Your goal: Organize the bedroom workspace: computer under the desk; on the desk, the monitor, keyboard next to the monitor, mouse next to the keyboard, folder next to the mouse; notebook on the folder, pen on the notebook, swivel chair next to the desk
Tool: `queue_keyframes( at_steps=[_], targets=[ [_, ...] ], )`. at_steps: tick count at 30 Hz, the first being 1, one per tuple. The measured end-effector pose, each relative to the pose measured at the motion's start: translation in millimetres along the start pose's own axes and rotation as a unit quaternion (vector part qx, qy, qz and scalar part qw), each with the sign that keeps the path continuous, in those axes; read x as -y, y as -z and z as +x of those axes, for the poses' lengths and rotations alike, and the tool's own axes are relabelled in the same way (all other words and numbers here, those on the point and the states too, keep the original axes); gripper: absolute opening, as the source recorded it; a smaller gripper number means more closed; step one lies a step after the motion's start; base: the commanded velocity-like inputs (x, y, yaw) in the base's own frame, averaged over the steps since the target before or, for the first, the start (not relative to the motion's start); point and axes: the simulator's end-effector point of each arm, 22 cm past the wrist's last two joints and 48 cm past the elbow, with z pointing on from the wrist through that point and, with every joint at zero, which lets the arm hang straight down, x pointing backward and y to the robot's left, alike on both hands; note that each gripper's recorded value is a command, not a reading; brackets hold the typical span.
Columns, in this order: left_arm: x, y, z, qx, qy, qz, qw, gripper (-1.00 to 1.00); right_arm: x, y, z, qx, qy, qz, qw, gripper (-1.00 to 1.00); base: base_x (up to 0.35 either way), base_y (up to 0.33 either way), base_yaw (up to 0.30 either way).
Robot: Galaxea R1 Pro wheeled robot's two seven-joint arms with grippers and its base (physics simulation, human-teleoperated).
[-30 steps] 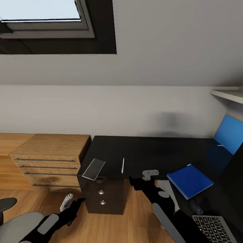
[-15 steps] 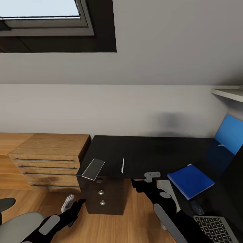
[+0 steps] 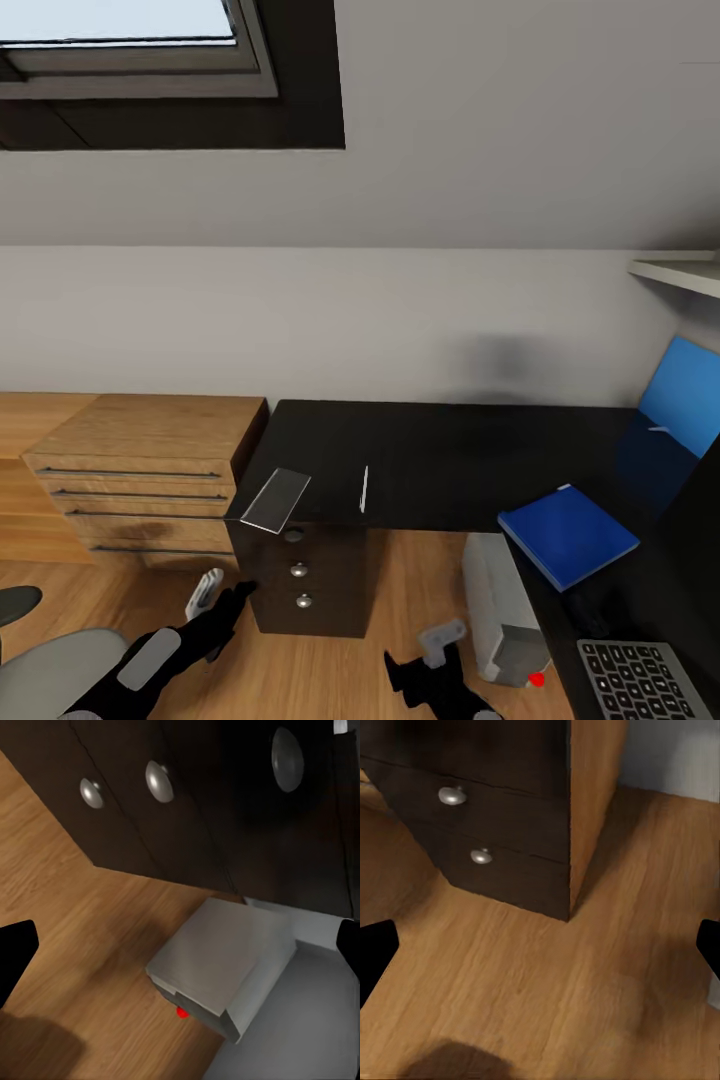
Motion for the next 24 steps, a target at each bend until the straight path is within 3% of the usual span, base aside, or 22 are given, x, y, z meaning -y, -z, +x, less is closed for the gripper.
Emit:
queue_keyframes(
  at_steps=[2,5,9,13,17,24],
  targets=[
    [11.6,-1.1,-4.8,0.004,-0.005,0.012,0.9999,1.00,-20.9,3.0,19.4,0.002,0.029,-0.028,0.9992,1.00,0.000,0.000,0.000],
    [24.0,-1.7,-11.7,0.007,-0.012,0.026,0.9996,1.00,-33.9,6.0,46.4,-0.008,0.059,-0.050,0.9970,1.00,0.000,0.000,0.000],
    [40.9,1.2,-27.8,0.014,-0.024,0.045,0.9986,1.00,-29.9,5.5,74.0,-0.024,0.079,-0.053,0.9952,1.00,0.000,0.000,0.000],
    [65.0,5.3,-39.5,0.016,-0.039,0.072,0.9965,1.00,-19.0,2.9,93.7,-0.031,0.089,-0.045,0.9946,1.00,0.000,0.000,0.000],
    [108.1,13.6,-49.4,0.024,-0.061,0.119,0.9908,1.00,-19.7,-0.9,108.8,-0.027,0.089,-0.050,0.9944,1.00,0.000,0.000,0.000],
    [136.9,18.5,-54.2,0.030,-0.076,0.162,0.9834,1.00,-30.3,-6.8,128.4,-0.033,0.089,-0.067,0.9933,1.00,0.000,0.000,0.000]
  ],
)
